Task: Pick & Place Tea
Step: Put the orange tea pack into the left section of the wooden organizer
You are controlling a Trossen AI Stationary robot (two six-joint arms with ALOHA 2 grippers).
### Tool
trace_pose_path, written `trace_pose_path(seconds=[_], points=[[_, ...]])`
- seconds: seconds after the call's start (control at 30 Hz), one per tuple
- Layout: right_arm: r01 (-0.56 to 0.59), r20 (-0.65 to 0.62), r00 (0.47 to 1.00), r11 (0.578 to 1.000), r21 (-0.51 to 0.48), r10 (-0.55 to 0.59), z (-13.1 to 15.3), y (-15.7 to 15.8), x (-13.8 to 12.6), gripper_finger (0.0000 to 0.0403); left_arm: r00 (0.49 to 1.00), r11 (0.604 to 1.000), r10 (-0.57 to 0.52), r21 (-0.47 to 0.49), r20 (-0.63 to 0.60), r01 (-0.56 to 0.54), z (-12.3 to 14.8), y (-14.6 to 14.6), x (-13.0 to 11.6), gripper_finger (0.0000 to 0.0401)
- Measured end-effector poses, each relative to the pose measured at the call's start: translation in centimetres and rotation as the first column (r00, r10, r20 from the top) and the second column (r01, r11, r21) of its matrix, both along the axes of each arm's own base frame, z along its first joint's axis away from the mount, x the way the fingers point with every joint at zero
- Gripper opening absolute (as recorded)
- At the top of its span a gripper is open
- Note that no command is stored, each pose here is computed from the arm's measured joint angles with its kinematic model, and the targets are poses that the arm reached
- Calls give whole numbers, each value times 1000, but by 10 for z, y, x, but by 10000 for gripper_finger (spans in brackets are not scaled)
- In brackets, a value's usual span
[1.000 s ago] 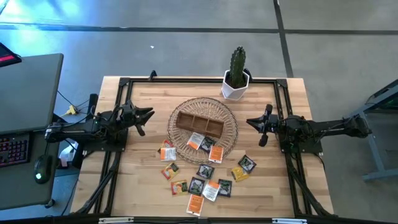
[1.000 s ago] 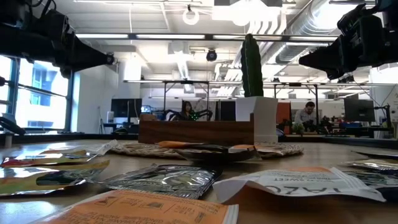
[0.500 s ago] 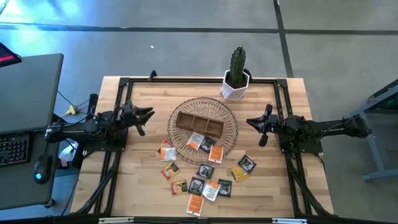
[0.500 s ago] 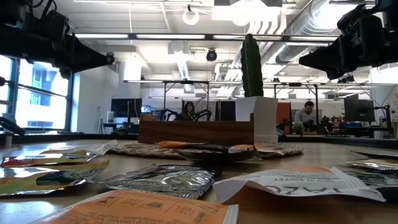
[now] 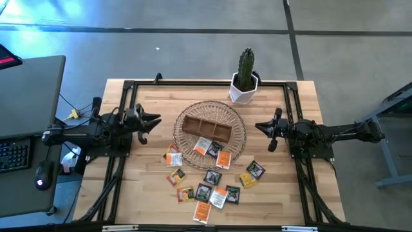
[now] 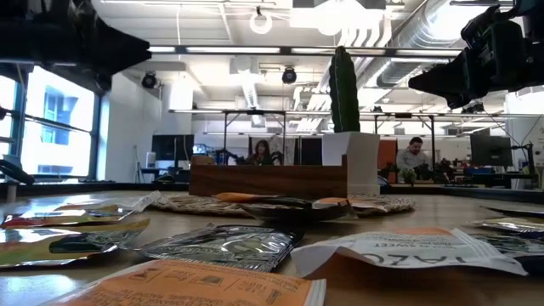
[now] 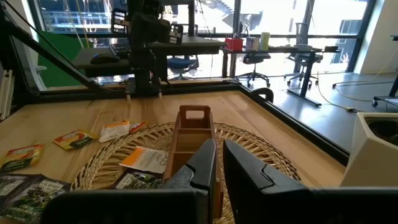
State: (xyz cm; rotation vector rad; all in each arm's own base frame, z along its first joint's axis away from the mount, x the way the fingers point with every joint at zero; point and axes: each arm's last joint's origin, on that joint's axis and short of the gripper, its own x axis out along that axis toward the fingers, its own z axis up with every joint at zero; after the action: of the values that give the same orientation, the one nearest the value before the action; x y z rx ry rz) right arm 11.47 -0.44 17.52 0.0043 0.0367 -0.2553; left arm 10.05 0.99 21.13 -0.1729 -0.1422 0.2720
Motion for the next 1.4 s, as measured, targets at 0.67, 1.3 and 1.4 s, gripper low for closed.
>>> trace_pose_path(seconds=[0.67, 1.3, 1.4], points=[[-16, 31, 999, 993, 115, 12, 0, 1, 0, 28, 558, 930, -358, -234, -749, 282, -38, -8, 97, 189], [113, 2, 994, 993, -29, -113, 1, -3, -1, 28, 461, 865, -502, -414, -731, 285, -85, -11, 130, 188], [120, -20, 992, 987, -111, -123, 1, -3, -1, 28, 458, 854, -521, -431, -720, 292, -84, -12, 130, 188]])
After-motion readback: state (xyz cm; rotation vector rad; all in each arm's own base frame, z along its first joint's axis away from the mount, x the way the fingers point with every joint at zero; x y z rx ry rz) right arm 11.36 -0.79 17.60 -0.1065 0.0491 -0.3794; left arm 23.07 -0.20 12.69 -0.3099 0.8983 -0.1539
